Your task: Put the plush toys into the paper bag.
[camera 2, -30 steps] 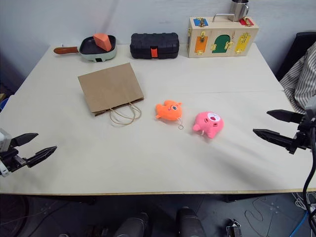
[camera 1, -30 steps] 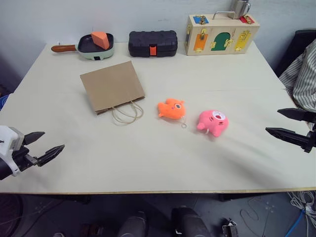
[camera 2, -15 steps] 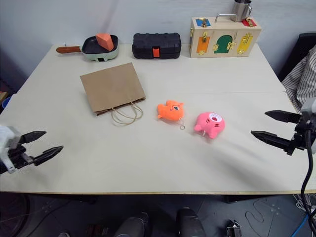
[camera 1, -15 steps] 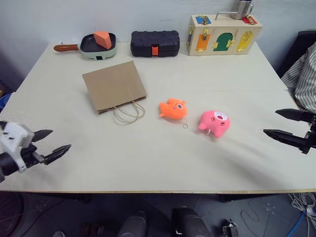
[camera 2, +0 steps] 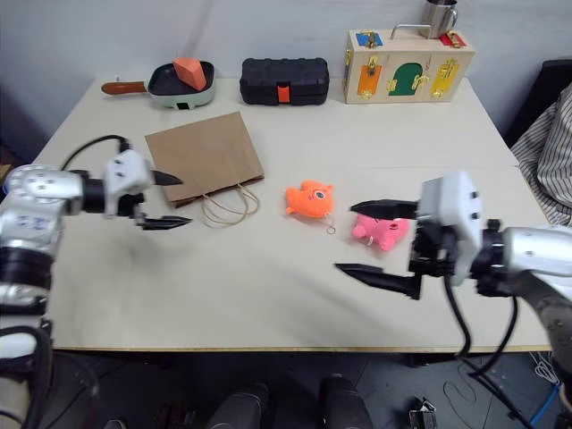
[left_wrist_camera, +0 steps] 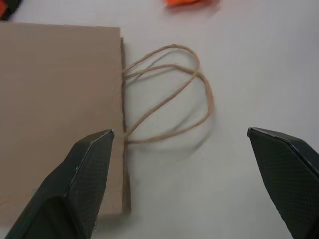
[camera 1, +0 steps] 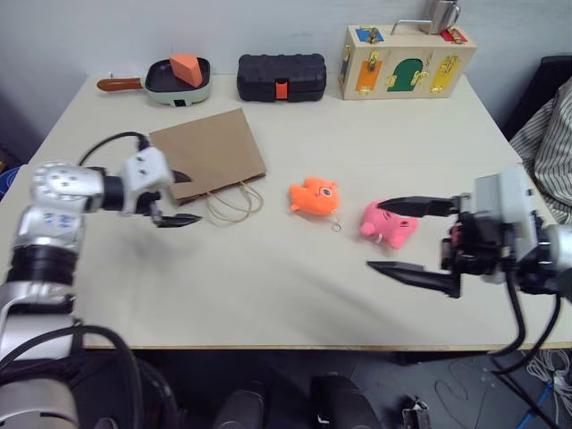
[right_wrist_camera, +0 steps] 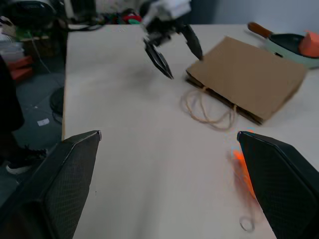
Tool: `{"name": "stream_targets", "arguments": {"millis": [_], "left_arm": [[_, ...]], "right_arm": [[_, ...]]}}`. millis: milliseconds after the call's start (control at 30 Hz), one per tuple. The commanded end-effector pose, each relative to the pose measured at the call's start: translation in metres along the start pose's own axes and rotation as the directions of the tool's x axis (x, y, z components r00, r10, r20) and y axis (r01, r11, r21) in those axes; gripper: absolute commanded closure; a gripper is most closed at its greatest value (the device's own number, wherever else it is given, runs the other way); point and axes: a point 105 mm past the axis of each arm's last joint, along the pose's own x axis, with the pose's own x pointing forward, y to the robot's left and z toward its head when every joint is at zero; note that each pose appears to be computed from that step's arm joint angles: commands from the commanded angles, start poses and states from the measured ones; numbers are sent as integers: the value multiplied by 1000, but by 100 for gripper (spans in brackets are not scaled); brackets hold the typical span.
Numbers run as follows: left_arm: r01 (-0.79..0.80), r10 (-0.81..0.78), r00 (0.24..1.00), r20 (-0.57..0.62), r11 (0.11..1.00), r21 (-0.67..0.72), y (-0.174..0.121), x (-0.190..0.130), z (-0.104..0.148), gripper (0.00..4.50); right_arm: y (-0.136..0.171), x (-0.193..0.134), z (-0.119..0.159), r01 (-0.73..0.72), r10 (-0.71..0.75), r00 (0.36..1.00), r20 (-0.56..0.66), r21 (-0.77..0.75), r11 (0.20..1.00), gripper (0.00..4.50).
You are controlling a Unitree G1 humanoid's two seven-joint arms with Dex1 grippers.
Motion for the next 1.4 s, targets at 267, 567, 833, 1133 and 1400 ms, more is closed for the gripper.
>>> {"name": "stream_targets", "arguments": {"millis": [267, 567, 833, 1133, 1400], "left_arm": [[-40, 51, 996, -71, 990, 137, 22, 34, 7, 0], [6, 23, 991, -133, 976, 217, 16, 53, 3, 119], [16, 22, 989, -149, 968, 250, 14, 58, 2, 155], [42, -24, 995, -93, 979, 200, 10, 54, 7, 433], [98, -106, 991, 80, 991, 95, 4, 27, 21, 447]], "right_arm": [[5, 21, -5, 37, -36, 999, 38, -30, 999, 2], [1, 15, 0, 97, -97, 993, 61, 0, 995, 0], [1, 13, -1, 117, -117, 992, 55, 10, 993, 0], [4, 12, -8, 102, -103, 994, 28, 9, 995, 0], [9, 9, -16, 75, -75, 997, -3, 21, 997, 0]]}}
